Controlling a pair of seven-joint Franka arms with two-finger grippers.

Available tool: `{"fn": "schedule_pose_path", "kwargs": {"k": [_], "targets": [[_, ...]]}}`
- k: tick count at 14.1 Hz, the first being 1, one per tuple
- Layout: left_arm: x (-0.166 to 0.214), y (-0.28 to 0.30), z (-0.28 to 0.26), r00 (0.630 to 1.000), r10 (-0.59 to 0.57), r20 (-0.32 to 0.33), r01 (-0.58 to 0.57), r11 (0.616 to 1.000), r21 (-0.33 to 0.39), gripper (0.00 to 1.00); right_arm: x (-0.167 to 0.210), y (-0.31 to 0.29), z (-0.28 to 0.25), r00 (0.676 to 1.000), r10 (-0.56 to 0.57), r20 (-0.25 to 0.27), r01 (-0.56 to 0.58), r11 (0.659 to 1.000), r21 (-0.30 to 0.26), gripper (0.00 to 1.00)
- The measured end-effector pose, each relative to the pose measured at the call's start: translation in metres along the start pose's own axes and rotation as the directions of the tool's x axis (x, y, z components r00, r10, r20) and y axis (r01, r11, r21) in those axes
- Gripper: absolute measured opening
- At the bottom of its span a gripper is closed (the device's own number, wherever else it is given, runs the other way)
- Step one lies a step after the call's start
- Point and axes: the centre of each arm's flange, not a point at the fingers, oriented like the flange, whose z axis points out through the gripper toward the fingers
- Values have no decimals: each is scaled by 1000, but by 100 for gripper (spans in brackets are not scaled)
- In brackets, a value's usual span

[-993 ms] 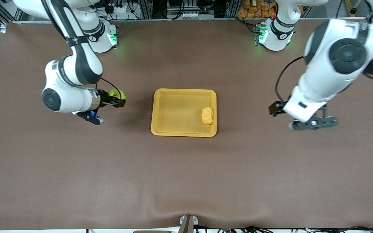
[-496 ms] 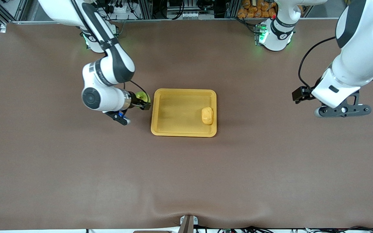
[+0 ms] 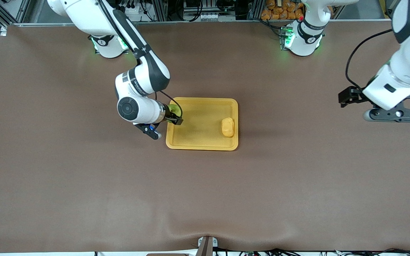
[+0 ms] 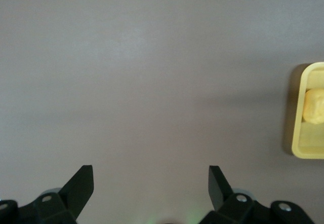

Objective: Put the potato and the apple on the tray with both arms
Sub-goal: 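Raise the left gripper away while the right gripper carries the apple over the tray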

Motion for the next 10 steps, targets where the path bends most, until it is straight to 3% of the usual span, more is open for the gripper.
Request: {"fn": "schedule_pose_path", "kwargs": {"k": [10], "targets": [[-13, -27, -20, 999, 35, -34, -35, 999, -2, 100, 9, -27, 41, 999, 35, -19, -35, 999, -6, 90]]}}
